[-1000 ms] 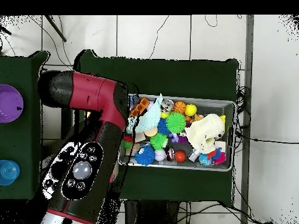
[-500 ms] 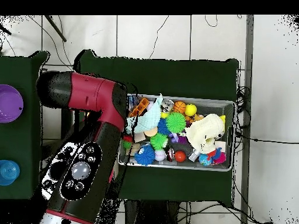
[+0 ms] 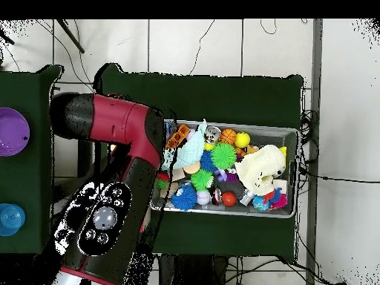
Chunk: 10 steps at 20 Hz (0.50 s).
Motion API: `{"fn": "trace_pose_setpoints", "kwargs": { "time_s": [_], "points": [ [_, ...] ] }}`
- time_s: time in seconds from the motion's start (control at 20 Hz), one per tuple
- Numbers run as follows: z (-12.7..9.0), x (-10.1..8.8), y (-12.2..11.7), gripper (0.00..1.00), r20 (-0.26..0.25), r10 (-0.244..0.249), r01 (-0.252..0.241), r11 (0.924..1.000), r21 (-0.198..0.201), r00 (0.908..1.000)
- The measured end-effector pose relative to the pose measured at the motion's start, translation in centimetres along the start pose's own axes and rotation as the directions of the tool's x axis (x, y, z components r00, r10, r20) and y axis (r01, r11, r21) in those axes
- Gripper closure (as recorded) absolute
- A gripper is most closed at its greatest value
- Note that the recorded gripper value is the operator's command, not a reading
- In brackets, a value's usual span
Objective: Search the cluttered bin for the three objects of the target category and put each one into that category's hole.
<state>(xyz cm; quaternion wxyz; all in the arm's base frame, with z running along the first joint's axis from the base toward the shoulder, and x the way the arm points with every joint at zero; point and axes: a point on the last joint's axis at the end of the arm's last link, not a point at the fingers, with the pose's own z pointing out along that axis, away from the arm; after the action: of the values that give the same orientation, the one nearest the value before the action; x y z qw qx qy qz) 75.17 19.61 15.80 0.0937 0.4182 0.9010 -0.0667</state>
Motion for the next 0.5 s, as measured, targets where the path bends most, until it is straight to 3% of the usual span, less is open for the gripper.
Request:
{"fn": "trace_pose_setpoints", "kwargs": {
  "time_s": [0.5],
  "points": [
    [0.19,-0.59,-0.07,1.00,0.040,0.007,-0.006,0.9996,-0.026,0.9992]
  ]
}}
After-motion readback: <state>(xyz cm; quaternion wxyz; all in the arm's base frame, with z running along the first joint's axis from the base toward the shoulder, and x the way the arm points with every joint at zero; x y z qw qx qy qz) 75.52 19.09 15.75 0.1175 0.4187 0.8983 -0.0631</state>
